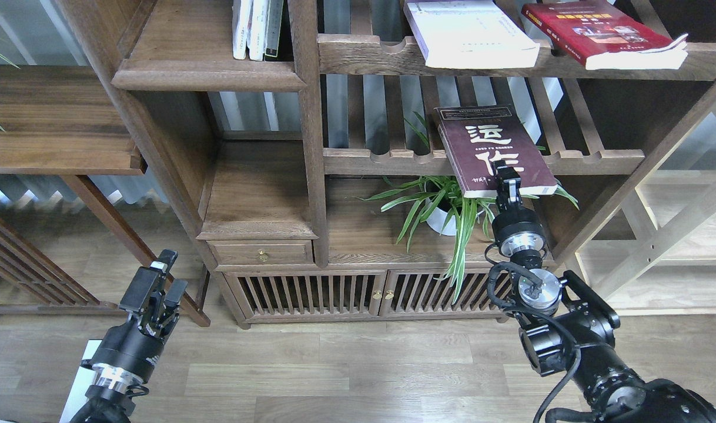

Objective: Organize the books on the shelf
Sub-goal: 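Pull the maroon book off the shelf and lower it toward the robot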

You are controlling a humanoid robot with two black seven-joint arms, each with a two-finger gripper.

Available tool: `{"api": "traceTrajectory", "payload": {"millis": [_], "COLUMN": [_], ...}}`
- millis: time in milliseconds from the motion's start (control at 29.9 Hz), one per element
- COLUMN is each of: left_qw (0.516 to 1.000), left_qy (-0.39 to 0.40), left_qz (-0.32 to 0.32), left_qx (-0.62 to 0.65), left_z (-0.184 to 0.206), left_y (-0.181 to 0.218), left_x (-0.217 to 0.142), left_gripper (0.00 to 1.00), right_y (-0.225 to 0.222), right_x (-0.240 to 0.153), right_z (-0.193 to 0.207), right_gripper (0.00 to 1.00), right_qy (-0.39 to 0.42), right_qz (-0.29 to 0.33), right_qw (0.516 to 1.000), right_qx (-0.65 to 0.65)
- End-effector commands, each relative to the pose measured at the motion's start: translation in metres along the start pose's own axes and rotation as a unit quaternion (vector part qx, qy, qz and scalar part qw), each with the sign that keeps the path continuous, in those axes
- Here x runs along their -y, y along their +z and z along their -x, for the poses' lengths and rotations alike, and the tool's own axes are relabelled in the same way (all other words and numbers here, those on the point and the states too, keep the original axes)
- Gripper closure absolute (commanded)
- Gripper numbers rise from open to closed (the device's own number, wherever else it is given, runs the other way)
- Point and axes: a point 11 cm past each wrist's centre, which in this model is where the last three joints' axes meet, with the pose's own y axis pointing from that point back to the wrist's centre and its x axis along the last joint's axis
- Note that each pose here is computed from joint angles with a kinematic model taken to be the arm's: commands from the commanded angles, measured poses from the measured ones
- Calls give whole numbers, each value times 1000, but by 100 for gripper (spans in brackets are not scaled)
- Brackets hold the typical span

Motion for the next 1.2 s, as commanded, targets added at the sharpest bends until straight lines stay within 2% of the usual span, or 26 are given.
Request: {"api": "traceTrajectory", "payload": {"millis": [0,100,368,769,1003,1170], "left_qw": [1000,1000,1000,1000,998,994], "left_qy": [1,2,4,10,42,73], "left_qz": [0,-1,-5,-13,-52,-85], "left_qx": [0,-1,-2,-4,-13,9], "left_z": [-1,-1,-3,-6,-23,-33], "left_y": [0,-1,-3,-9,-35,-33], "left_x": [-1,-1,-2,-5,-25,-50], "left_gripper": [1,1,1,1,1,1], "right_y": [1,7,19,40,55,64], "right_x": [-2,-5,-24,-101,-150,-166], "right_z": [7,13,-4,-62,-79,-76], "right_gripper": [92,96,97,99,99,99], "right_qy": [-35,-76,-64,-4,18,9], "right_qz": [3,20,43,85,111,129], "right_qw": [999,997,997,996,993,991], "right_qx": [9,7,-2,17,28,24]}}
